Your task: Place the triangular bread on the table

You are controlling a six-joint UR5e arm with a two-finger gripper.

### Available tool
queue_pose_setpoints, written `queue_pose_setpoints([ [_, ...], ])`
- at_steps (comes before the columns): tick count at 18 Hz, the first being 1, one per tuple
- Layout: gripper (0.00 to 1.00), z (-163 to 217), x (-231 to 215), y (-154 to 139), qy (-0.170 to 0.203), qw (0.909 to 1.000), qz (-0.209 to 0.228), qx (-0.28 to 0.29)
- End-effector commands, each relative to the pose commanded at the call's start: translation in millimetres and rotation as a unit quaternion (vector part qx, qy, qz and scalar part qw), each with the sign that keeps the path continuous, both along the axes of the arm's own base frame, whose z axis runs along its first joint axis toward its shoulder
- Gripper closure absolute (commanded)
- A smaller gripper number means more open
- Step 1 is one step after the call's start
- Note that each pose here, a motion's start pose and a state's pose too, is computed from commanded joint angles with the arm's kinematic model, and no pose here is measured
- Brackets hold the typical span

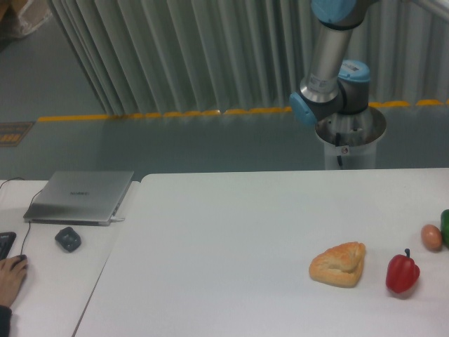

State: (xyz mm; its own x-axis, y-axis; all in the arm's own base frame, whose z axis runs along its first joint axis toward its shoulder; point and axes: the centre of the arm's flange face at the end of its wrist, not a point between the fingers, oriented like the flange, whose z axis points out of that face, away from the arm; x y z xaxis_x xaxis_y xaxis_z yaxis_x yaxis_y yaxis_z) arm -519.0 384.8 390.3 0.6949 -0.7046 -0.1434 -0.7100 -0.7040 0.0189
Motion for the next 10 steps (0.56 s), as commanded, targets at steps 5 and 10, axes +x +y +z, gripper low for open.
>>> queue_pose_setpoints([
  [5, 0.00, 4.4, 27.3, 12.5, -0.006, 1.0000, 0.000, 0.000],
  [10, 0.00, 3.0, 29.1, 11.7, -0.009, 0.9999, 0.004, -0.001],
])
